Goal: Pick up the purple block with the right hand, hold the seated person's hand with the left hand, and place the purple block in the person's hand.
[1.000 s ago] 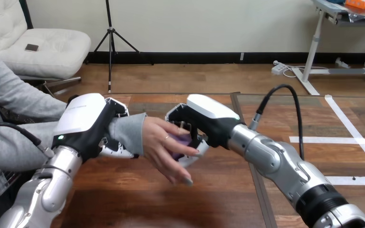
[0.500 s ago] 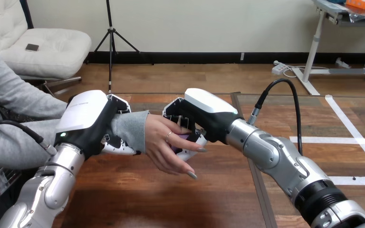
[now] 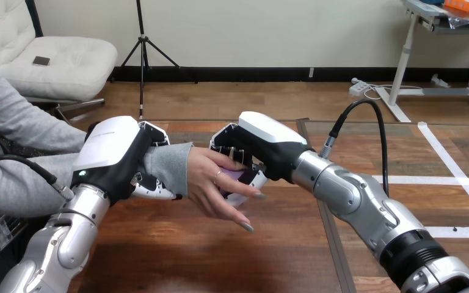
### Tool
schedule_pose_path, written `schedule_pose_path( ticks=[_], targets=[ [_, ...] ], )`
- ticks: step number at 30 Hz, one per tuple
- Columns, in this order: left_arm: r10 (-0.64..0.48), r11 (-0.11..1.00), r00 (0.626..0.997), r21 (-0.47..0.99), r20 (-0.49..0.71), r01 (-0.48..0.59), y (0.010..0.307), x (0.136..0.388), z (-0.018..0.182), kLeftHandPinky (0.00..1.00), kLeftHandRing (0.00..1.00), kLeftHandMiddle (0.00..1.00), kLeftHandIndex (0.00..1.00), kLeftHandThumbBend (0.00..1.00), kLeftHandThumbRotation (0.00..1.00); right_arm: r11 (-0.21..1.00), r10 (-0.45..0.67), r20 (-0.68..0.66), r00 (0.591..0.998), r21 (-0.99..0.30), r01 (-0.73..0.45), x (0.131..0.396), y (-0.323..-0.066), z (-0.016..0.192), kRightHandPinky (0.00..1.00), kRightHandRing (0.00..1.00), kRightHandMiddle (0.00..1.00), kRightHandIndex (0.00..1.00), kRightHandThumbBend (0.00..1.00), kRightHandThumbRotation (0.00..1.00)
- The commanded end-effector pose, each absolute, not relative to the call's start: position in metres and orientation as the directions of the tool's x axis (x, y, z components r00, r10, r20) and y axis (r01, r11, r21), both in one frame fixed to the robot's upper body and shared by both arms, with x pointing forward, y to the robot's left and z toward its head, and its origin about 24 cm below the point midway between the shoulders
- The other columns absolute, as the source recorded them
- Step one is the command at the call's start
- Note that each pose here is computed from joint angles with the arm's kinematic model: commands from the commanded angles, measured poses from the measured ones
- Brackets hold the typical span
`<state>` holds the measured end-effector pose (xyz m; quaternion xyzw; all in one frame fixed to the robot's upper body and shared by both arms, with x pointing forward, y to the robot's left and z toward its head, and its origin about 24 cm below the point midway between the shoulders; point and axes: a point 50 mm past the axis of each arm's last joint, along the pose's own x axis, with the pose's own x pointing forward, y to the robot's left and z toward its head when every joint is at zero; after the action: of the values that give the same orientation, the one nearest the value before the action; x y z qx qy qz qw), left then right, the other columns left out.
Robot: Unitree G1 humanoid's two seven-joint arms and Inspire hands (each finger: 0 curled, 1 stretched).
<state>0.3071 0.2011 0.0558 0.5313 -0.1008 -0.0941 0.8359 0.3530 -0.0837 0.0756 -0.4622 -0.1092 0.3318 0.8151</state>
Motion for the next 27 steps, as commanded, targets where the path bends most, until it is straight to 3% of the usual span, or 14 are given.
schedule_pose_path(
  ticks=[1, 27],
  targets=[
    [-0.342, 0.497, 0.91, 0.867, 0.235, -0.037, 0.1691, 0.3245, 0.0916, 0.17, 0.22, 0.27, 0.28, 0.79, 0.0, 0.401, 0.684, 0.058, 0.728, -0.863, -0.308, 0.367, -0.0678, 0.1378, 0.29, 0.33, 0.39, 0.41, 0.76, 0.0],
    [-0.347, 0.497, 0.907, 0.867, 0.238, -0.037, 0.17, 0.3237, 0.0913, 0.17, 0.22, 0.27, 0.29, 0.77, 0.0, 0.388, 0.683, 0.031, 0.73, -0.861, -0.327, 0.368, -0.0733, 0.1422, 0.3, 0.34, 0.4, 0.42, 0.77, 0.0]
  ],
)
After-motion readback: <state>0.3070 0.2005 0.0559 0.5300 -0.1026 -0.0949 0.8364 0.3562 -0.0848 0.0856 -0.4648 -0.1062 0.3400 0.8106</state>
